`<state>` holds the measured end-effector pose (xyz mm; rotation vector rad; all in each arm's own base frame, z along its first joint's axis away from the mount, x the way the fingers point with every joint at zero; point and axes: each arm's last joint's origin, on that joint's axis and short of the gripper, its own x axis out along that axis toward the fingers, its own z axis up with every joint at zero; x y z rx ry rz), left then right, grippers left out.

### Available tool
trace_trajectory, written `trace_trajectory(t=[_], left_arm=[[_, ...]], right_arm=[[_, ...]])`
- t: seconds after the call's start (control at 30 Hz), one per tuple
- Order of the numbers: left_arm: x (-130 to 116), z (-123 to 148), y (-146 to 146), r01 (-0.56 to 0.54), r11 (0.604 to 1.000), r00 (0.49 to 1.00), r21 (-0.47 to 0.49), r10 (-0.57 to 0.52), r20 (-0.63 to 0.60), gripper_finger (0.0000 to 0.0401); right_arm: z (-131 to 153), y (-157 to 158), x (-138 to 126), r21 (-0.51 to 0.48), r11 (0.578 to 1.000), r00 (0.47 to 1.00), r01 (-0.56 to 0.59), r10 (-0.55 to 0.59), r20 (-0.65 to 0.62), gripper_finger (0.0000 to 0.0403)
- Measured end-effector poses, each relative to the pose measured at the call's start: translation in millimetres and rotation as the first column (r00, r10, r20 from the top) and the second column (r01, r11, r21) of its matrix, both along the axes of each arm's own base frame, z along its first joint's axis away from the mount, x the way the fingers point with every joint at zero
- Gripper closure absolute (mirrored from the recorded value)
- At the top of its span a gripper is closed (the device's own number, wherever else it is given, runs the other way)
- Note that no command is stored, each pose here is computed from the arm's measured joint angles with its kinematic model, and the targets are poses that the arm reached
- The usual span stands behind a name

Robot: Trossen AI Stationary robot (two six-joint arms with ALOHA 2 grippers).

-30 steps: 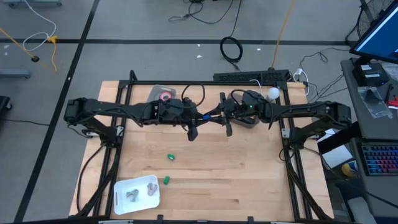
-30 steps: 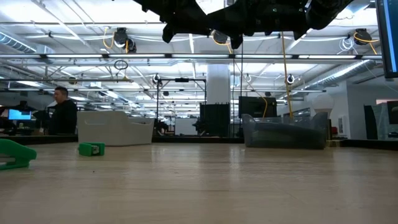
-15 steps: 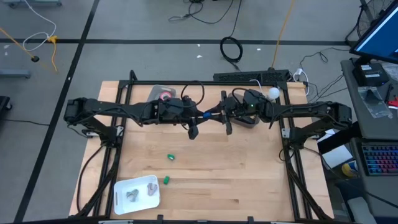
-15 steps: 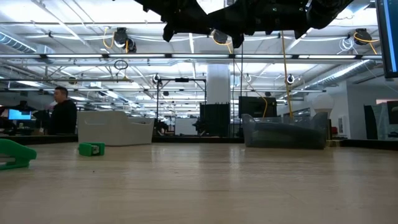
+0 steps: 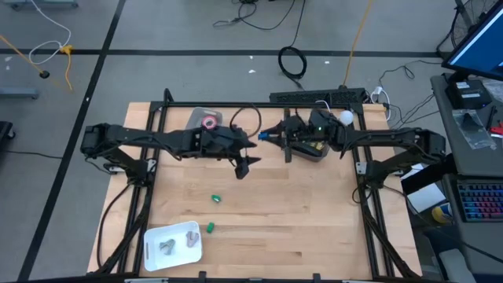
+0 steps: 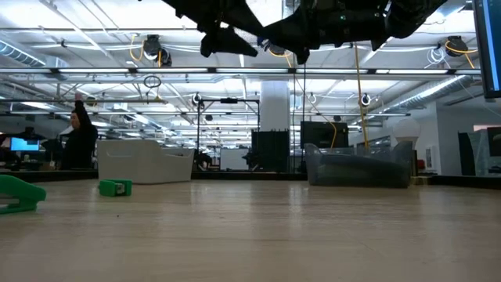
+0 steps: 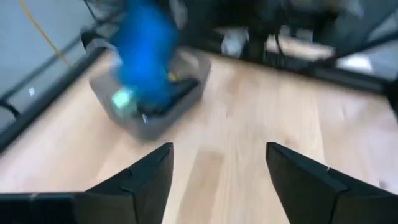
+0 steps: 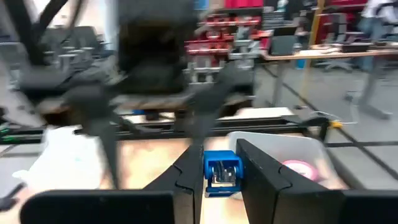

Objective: Pick and place Stapler, Stapler remover, tape
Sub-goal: Put the blue stapler into the black bin

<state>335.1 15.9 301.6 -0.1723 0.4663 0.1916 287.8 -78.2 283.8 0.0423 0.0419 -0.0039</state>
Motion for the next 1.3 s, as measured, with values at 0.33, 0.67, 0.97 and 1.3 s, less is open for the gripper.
trace_trajectory(t=[0.33,0.67,0.97,1.3], left_arm=[[-17,-23,4,-0.101,0.992,0.956,-0.073,0.077,-0.284,0.0143],[-20,-25,6,-0.07,0.997,0.946,-0.029,0.057,-0.32,0.0137],[-20,-26,6,-0.07,0.997,0.945,-0.028,0.057,-0.321,0.014],[-20,-26,6,-0.072,0.997,0.945,-0.029,0.059,-0.321,0.0143]], right_arm=[[11,-21,-42,-0.047,0.98,0.965,0.194,-0.199,-0.168,0.0334],[-1,-19,-87,-0.086,0.925,0.829,0.369,-0.37,-0.42,0.0329],[-45,-5,-125,-0.065,0.839,0.715,0.541,-0.499,-0.489,0.033],[-86,4,-154,-0.013,0.711,0.606,0.703,-0.609,-0.512,0.0331]])
